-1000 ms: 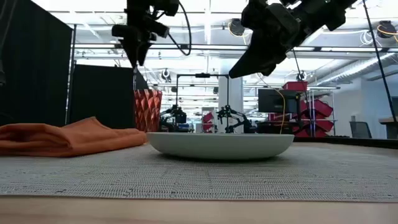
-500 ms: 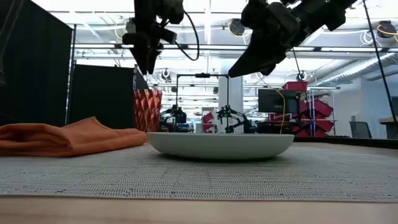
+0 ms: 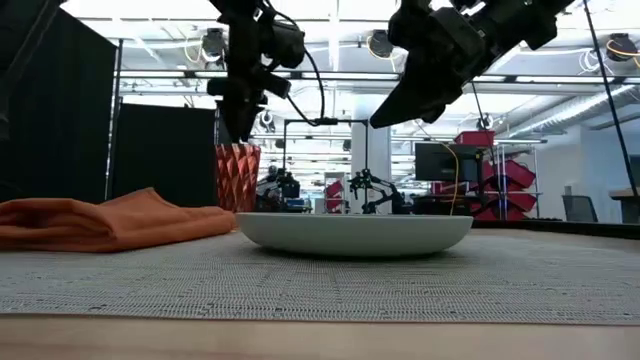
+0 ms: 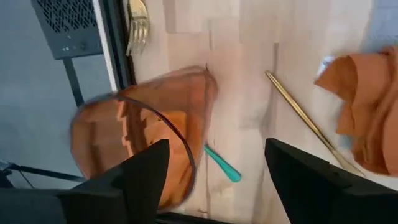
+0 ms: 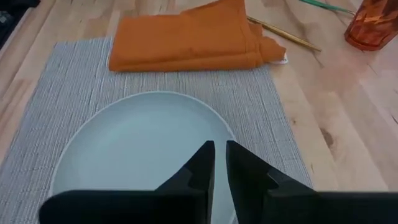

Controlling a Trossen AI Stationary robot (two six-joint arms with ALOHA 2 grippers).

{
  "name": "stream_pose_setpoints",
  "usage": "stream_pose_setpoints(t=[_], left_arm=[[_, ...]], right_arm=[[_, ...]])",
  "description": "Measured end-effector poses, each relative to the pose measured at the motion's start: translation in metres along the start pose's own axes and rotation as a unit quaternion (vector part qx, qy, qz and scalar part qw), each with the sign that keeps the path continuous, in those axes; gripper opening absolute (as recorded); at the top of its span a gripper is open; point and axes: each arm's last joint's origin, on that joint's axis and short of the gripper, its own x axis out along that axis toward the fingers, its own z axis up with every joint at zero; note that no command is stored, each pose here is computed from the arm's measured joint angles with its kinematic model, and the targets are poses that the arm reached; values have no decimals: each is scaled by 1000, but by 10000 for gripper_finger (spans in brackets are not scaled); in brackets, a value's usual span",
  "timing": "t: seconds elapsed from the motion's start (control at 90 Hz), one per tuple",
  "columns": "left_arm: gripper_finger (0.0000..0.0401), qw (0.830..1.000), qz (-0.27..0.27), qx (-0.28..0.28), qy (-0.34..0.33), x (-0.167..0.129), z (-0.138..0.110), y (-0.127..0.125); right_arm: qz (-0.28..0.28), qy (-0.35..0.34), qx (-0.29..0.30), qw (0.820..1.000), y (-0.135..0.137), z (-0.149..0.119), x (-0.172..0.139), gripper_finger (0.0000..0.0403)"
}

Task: Set table place
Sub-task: Put the orange cup on the top right of the table

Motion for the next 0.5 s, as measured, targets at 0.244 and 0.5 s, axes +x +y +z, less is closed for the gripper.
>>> stream_pose_setpoints(t=[0.244, 0.5], left_arm=[[203, 1000, -2, -4, -15, 0, 2, 1], [157, 999, -6, -23, -23, 1, 1, 4]], right_arm=[[2, 6, 2, 1000, 0, -1, 0, 27], [2, 9, 4, 1000, 0, -2, 0, 27]])
